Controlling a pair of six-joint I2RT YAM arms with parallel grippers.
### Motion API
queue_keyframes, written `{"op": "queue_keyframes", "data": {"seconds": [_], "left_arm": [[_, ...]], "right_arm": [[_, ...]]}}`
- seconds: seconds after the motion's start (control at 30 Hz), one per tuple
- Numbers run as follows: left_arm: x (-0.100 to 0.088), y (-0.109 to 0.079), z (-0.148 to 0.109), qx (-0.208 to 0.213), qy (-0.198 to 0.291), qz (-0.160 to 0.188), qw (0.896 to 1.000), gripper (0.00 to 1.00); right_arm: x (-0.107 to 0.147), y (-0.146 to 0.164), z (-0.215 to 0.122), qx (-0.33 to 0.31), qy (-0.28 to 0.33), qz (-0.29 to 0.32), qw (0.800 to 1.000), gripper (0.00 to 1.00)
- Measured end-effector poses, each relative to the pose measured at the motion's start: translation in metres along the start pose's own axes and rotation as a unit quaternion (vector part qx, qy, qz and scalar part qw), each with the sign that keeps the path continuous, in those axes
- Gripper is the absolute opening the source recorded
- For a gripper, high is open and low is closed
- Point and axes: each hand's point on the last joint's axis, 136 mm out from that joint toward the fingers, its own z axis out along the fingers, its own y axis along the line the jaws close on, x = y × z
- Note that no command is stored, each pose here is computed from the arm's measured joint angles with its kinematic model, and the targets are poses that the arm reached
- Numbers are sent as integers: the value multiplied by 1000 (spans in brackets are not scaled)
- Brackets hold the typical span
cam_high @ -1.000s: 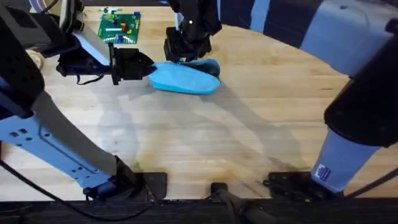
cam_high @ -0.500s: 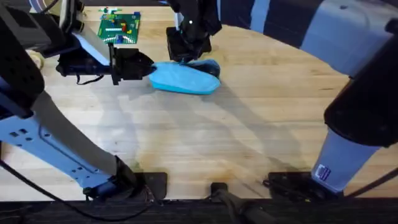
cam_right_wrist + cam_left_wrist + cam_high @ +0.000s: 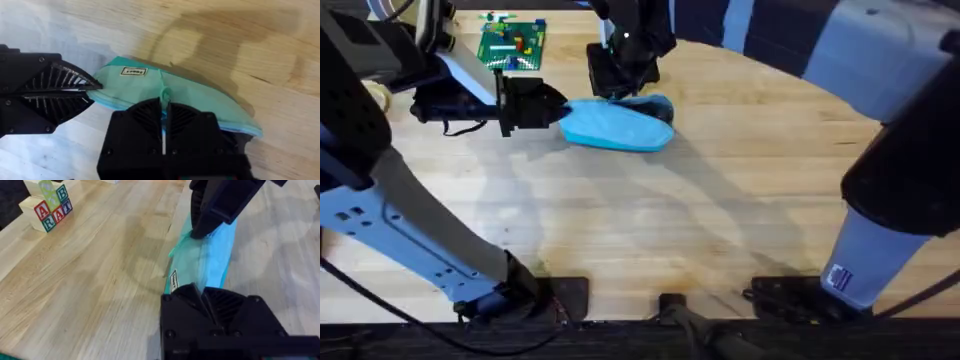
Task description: Unzip the bag, pick up the pens from the table one at a time and place them inside, then zip the bag closed.
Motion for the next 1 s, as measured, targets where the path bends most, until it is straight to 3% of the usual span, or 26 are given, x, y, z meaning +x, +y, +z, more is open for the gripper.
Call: {"op": "queue_keyframes", "data": {"seconds": [0.43, 1.0], "left_arm": [[-4, 2, 0, -4, -12, 0, 1000, 41], [-5, 2, 1, -5, -15, 2, 1000, 41]], "right_arm": [[-11, -9, -16, 25, -30, -32, 999, 30], [-17, -29, -15, 40, -28, -27, 998, 31]]}}
